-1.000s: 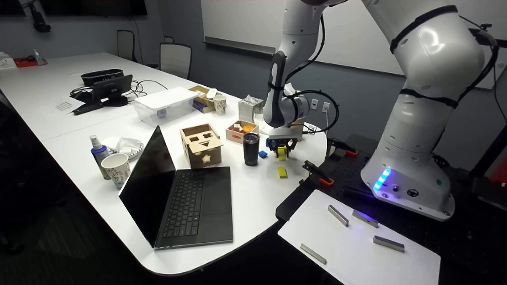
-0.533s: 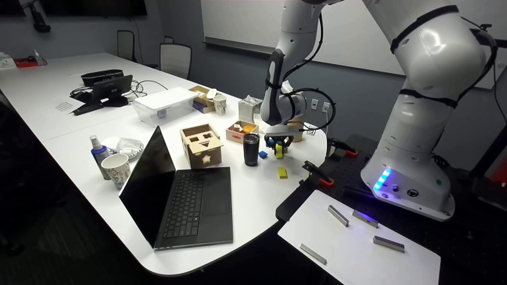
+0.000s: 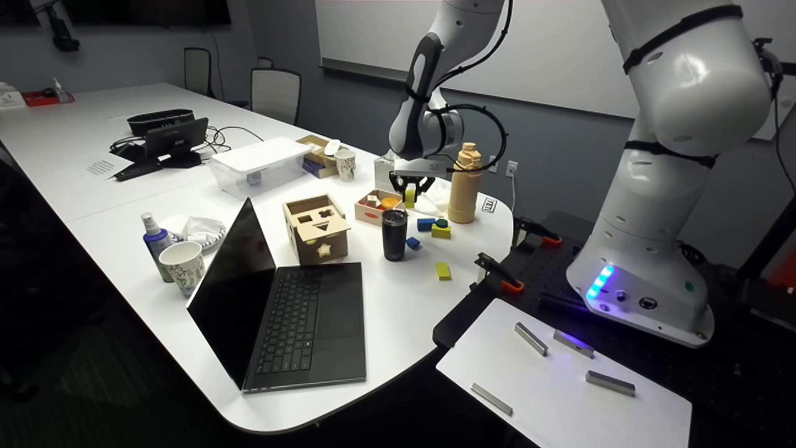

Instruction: Put one yellow block in the box.

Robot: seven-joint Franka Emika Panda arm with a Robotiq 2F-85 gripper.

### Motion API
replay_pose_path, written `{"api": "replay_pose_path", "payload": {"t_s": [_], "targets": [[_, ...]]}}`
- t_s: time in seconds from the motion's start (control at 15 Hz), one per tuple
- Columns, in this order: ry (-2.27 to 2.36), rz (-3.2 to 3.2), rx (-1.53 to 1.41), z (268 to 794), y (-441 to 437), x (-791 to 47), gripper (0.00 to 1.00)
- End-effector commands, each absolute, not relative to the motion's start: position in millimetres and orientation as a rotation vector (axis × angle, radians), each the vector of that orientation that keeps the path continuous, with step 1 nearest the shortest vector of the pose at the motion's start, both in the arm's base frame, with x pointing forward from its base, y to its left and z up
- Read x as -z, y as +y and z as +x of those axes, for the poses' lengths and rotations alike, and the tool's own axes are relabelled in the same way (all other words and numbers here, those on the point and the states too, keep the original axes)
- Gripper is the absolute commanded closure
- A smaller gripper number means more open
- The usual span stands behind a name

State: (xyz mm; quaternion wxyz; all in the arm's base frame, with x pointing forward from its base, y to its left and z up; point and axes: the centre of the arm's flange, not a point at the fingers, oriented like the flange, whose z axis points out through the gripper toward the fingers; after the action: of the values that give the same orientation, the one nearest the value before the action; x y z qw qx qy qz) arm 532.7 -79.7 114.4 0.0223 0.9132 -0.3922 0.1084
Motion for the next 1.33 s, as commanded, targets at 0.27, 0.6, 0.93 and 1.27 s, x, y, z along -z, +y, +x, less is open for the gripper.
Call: {"api": "replay_pose_path", "payload": {"t_s": [0.27,0.6,0.93,1.27], "targets": [[-1.075,2.866,-0.508,607,-75,-159,0.90],[-1.014,2.873,-0.488,640,-76,-152,0.90],[-0.990,2.860,-0.413,657,-84,-135,0.90],[-0.976,2.845,-0.376,666,-88,-127,0.40]]}}
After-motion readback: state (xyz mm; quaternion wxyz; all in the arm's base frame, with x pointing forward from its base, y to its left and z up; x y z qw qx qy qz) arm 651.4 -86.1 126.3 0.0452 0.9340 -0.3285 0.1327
